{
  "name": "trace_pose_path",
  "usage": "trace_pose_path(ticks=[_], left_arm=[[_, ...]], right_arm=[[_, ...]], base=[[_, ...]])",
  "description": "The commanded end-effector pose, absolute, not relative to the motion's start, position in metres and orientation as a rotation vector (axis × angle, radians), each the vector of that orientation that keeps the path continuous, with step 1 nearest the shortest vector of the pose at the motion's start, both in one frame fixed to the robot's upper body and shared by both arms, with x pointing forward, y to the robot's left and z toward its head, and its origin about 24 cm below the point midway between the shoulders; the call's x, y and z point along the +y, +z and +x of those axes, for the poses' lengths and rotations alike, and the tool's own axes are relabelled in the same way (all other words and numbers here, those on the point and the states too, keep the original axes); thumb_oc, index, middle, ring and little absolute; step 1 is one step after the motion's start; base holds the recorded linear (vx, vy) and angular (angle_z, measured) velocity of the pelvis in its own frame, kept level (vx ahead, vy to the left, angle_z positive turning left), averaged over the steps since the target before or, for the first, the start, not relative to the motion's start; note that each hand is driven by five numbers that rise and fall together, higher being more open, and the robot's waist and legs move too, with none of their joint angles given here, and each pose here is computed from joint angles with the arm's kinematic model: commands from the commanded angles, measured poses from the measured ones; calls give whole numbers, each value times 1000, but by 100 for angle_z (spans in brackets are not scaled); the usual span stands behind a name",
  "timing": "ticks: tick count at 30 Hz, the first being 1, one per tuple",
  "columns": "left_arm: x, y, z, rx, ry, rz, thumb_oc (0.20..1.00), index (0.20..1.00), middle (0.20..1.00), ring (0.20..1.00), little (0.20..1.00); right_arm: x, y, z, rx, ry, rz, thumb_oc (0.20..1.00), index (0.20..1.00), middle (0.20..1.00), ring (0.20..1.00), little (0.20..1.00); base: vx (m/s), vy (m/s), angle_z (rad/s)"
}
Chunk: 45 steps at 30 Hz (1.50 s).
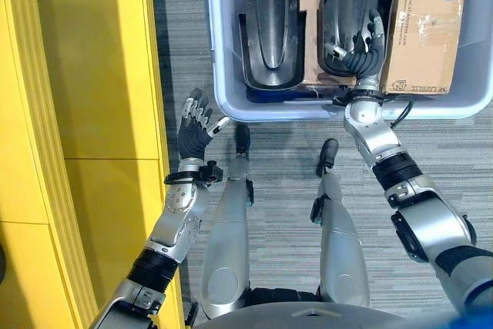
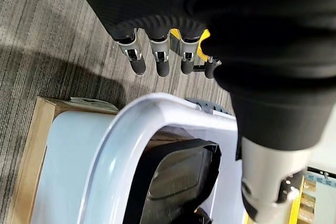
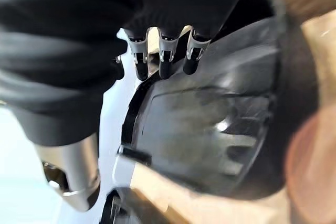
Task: Move parts from the plastic box to the shelf.
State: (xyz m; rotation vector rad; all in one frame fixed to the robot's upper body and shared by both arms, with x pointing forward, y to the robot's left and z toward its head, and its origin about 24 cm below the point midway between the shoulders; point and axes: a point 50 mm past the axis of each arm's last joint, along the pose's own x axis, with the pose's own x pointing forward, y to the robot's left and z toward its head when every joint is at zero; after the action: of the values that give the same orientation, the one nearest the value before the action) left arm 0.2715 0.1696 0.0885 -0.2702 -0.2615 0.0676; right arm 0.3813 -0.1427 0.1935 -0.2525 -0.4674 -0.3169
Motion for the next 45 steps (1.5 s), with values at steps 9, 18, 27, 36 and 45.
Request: trace_pose_path(ticks=[9, 18, 27, 36, 45], left_arm=[[169, 114, 261, -398, 6, -240, 1000, 1000, 1000, 1000, 1000], [170, 112, 261, -389, 6, -245, 1000, 1000, 1000, 1000, 1000], [172, 108, 262, -367, 14, -242, 1000, 1000, 1000, 1000, 1000], [179, 108, 263, -367, 60, -225, 1000, 1000, 1000, 1000, 1000], [187, 109, 259, -371, 88, -200, 1000, 1000, 1000, 1000, 1000]], right_arm=[[-134, 226, 387, -578, -275, -423, 1000, 1000, 1000, 1000, 1000], [-124, 211, 394, -493, -206, -414, 1000, 1000, 1000, 1000, 1000], [-106, 198, 386, -474, -68, -314, 1000, 1000, 1000, 1000, 1000], [-84, 190, 344, -573, 167, -195, 1000, 1000, 1000, 1000, 1000], [-88, 190, 305, -665, 285, -124, 1000, 1000, 1000, 1000, 1000]], base=[[5, -2, 9], [1, -2, 2], [0, 0, 0], [0, 0, 0], [0, 0, 0]])
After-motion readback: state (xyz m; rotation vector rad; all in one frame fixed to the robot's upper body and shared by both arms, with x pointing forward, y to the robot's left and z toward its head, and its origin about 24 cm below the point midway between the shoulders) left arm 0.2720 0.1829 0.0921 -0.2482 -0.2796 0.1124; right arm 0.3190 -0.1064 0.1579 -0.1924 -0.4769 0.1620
